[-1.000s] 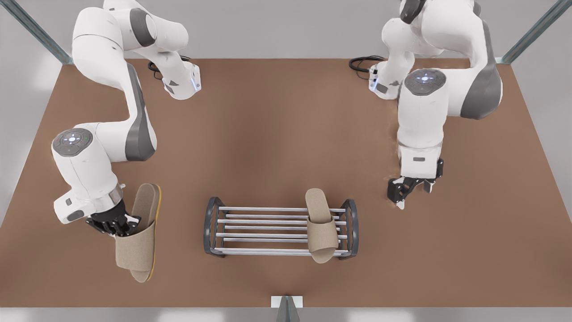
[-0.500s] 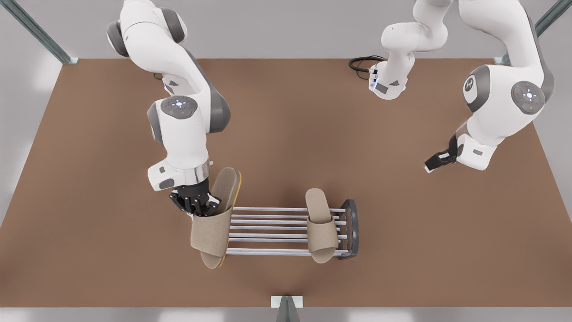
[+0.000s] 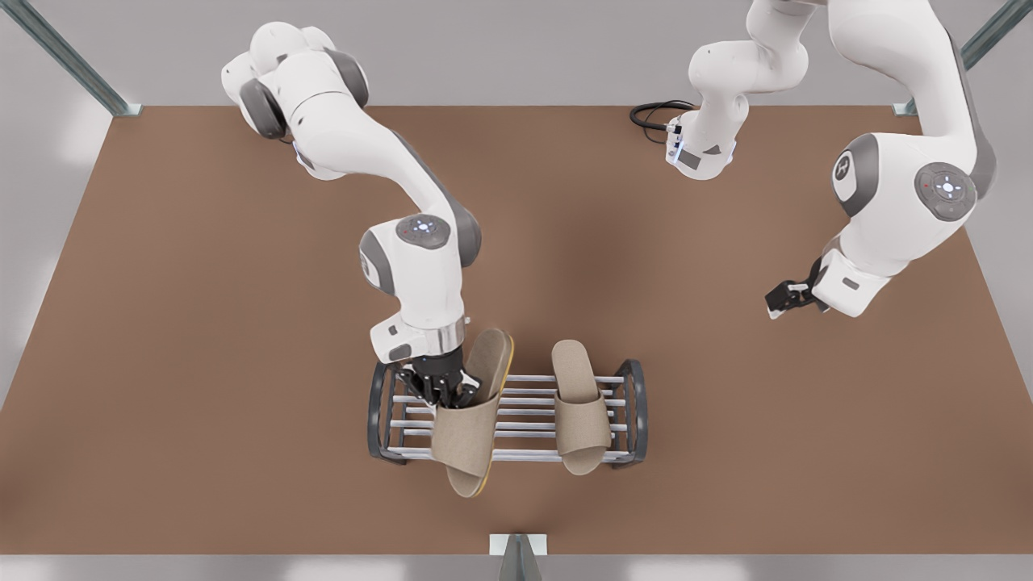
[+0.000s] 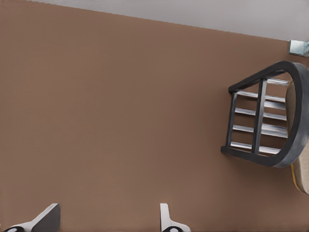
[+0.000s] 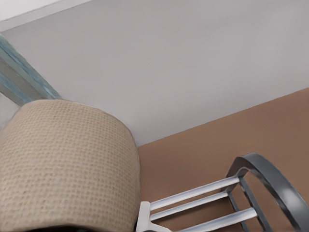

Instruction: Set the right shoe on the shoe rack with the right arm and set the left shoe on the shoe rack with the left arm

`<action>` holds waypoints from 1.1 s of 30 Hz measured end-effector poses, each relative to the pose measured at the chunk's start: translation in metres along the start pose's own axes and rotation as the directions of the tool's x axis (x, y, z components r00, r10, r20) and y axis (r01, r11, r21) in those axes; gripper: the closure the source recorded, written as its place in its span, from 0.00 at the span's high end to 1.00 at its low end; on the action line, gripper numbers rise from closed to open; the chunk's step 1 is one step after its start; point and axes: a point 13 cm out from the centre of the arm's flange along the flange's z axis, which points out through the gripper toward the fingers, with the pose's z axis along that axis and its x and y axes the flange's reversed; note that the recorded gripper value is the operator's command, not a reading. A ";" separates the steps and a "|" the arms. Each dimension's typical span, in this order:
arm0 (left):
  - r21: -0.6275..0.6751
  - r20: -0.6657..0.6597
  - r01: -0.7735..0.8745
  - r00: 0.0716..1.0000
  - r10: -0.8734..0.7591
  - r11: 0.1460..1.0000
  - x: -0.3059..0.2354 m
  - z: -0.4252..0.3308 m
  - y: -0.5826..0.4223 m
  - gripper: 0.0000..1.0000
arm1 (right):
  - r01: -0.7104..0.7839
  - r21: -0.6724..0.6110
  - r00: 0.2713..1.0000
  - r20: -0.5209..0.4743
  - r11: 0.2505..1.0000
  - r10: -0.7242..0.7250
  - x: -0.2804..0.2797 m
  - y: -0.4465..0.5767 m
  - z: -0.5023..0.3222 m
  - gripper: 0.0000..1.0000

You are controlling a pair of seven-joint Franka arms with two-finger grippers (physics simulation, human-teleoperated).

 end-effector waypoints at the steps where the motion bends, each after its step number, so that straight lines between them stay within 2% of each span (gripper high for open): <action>1: -0.002 0.001 -0.010 1.000 0.010 1.000 0.000 0.000 0.000 1.00 | 0.011 0.004 1.000 -0.002 1.000 -0.011 0.001 -0.002 0.005 0.21; 6: -0.006 0.003 -0.038 0.999 0.038 0.999 -0.002 0.000 0.008 1.00 | 0.079 0.015 0.997 -0.026 0.997 -0.078 0.014 -0.009 0.020 0.21; 19: -0.014 0.003 -0.102 0.995 0.102 0.995 -0.004 0.004 0.009 1.00 | 0.284 0.080 0.950 -0.161 0.956 -0.269 0.077 -0.053 0.062 0.21; 23: -0.015 0.002 -0.112 0.994 0.112 0.994 -0.005 0.006 0.010 1.00 | 0.332 0.071 0.935 -0.156 0.941 -0.318 0.085 -0.050 0.066 0.21; 24: -0.015 0.003 -0.114 0.993 0.114 0.993 -0.006 0.007 0.010 1.00 | 0.341 0.070 0.932 -0.153 0.937 -0.328 0.085 -0.049 0.066 1.00; 33: -0.017 0.007 -0.134 0.991 0.134 0.991 -0.007 0.006 0.009 1.00 | 0.383 0.100 0.920 -0.136 0.918 -0.368 0.084 -0.054 0.070 1.00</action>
